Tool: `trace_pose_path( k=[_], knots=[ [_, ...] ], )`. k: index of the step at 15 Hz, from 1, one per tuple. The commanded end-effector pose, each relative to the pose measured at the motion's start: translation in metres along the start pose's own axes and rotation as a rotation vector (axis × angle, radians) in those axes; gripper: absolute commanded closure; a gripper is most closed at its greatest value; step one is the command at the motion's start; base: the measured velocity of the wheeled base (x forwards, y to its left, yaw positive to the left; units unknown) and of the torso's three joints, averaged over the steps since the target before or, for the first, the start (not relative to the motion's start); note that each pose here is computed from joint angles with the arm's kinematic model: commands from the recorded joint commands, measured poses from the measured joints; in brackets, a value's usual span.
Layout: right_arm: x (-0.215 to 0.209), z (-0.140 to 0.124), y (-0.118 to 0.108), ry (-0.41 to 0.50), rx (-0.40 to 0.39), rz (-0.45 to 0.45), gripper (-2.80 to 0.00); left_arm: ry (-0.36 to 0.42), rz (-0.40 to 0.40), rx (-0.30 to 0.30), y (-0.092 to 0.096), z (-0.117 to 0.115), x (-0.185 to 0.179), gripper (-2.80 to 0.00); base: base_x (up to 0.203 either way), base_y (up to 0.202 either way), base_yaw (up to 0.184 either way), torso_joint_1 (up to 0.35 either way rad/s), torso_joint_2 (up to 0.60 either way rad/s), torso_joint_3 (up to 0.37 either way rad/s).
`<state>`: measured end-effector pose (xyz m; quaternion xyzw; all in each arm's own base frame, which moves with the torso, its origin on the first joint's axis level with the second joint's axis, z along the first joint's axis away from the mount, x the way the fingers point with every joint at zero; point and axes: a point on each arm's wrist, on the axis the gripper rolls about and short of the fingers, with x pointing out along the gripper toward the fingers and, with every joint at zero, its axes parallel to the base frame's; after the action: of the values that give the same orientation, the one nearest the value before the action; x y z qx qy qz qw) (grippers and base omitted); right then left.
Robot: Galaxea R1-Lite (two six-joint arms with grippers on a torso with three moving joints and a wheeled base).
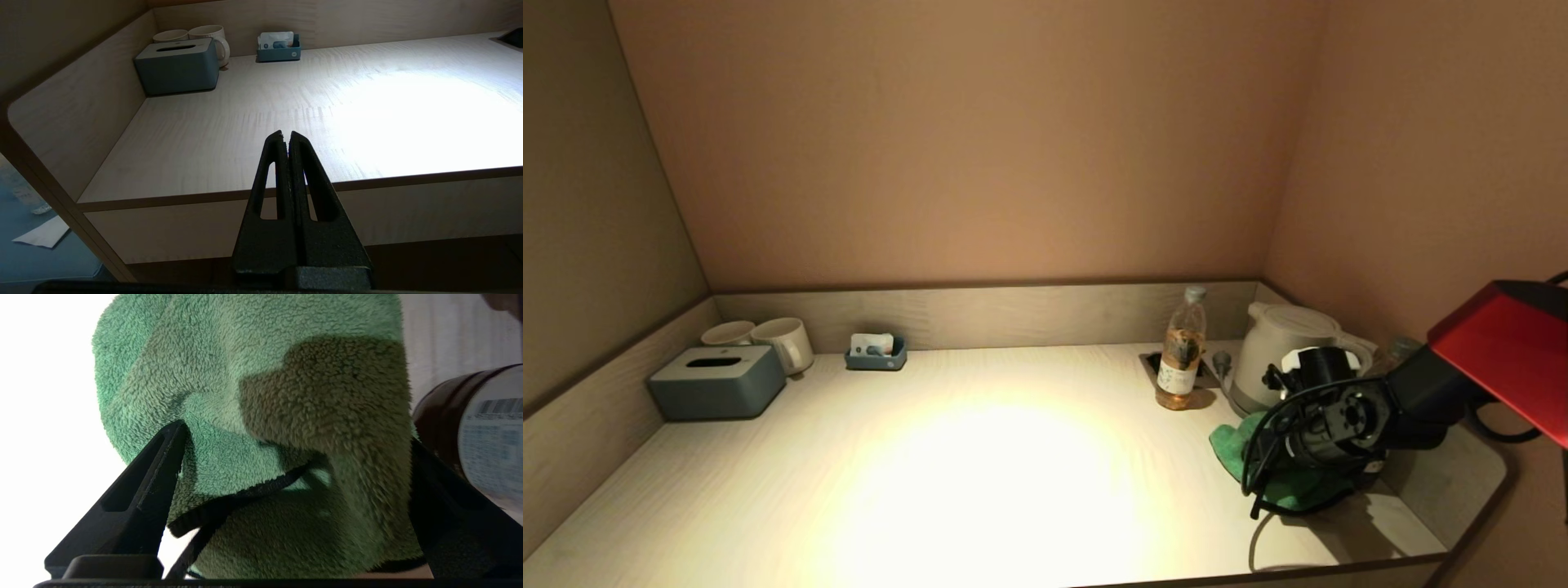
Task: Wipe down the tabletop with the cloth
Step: Pick up the tablecloth
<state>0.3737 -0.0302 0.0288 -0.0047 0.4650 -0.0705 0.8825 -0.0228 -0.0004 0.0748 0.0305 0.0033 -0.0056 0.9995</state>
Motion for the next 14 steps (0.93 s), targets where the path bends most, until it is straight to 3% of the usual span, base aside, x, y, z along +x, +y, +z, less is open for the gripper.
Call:
trace_pose_path(
  k=[1,2,3,8,14],
  knots=[
    [0.007,-0.004,0.001,0.018,-0.002,0.000,-2.80,0.001,0.000,0.000,0.000,0.000,0.000,0.00,0.000,0.000,0.000,0.000,0.00,0.000],
    [0.009,-0.006,0.001,0.019,-0.002,-0.001,-2.80,0.001,0.000,0.000,0.000,0.000,0.000,0.00,0.000,0.000,0.000,0.000,0.00,0.000],
    [0.009,-0.006,0.001,0.019,-0.002,-0.001,0.00,0.000,0.000,0.000,0.000,0.000,0.000,0.00,0.000,0.000,0.000,0.000,0.00,0.000],
    [0.010,-0.008,0.001,-0.009,0.003,0.004,0.00,0.001,0.000,0.000,0.000,0.000,0.000,0.00,0.000,0.000,0.000,0.000,0.00,0.000],
    [-0.043,0.012,0.009,-0.142,-0.006,0.044,0.00,0.001,0.000,0.000,0.000,0.000,0.000,0.00,0.000,0.000,0.000,0.000,0.00,0.000]
  ],
)
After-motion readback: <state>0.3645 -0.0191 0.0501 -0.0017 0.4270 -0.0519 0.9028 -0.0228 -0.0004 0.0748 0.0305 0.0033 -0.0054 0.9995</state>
